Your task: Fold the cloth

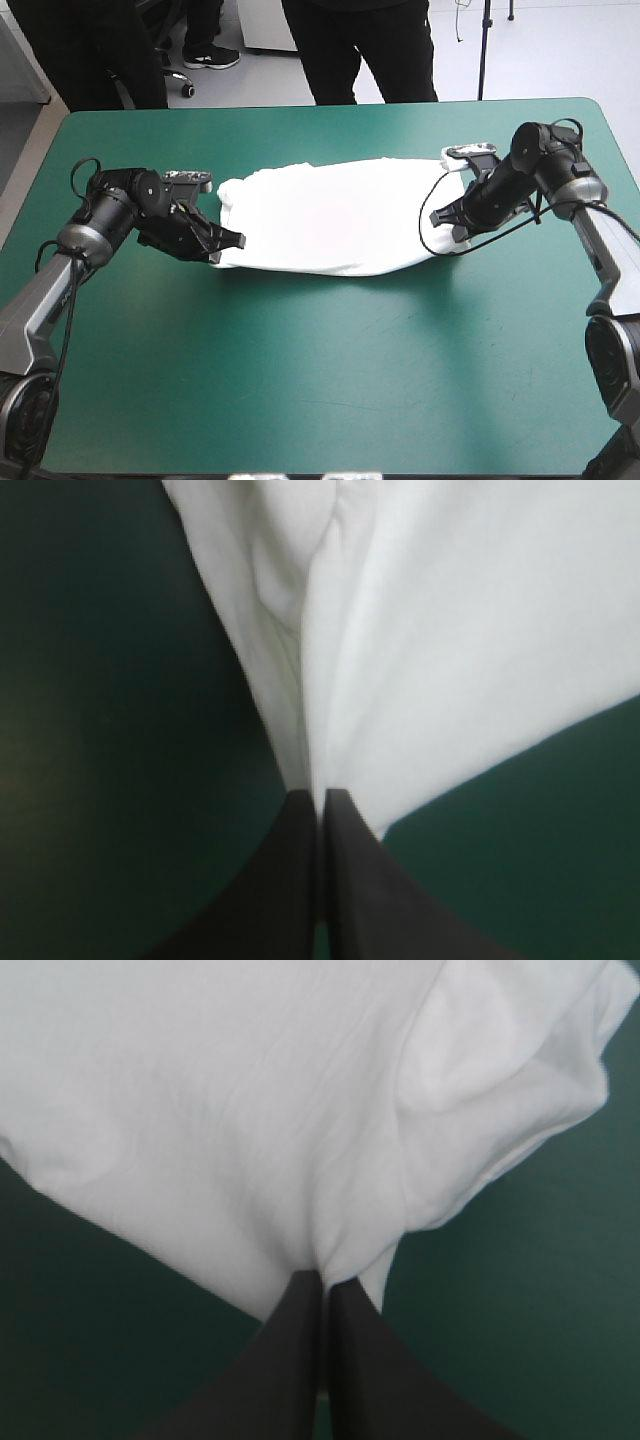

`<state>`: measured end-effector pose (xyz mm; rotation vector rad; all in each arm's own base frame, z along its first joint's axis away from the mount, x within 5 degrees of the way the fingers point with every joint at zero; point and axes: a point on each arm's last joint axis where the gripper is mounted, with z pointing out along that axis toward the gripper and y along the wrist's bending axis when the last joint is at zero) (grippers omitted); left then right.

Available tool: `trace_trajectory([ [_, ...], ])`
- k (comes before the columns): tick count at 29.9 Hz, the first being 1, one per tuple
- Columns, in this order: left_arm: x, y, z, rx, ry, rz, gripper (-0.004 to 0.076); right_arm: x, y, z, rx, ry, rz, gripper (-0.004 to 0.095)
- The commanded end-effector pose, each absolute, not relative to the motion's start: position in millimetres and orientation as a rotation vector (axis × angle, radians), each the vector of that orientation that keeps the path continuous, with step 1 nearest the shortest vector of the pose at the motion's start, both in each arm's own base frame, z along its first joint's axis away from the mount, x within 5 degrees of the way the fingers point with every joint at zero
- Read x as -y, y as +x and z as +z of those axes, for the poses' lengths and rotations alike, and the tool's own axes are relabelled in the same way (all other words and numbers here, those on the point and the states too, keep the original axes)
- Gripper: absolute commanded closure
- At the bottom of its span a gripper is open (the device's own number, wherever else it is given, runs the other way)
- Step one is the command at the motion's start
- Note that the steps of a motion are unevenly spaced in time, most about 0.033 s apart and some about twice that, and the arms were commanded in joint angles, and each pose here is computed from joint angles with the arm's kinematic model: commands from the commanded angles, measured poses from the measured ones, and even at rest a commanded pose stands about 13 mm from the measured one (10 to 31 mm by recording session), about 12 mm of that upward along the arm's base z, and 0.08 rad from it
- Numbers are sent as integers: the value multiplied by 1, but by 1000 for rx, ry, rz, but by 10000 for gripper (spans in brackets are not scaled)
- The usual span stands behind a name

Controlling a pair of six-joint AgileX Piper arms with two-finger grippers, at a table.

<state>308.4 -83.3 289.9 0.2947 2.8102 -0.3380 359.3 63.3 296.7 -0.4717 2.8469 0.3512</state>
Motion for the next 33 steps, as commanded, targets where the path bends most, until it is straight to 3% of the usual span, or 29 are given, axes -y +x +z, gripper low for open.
trace_trajectory([
  [1, 83, 292, 303, -2737, 277, -369, 741, -63, 339, 305, -2848, -486, 394, 925],
  [14, 83, 251, 265, -2864, 308, -371, 741, -56, 277, 252, -3071, -523, 441, 925],
  [22, 95, 228, 250, -2948, 394, -392, 741, -53, 249, 252, -3077, -528, 443, 925],
  [33, 93, 232, 248, -2915, 429, -302, 720, -52, 251, 252, -3043, -546, 404, 894],
])
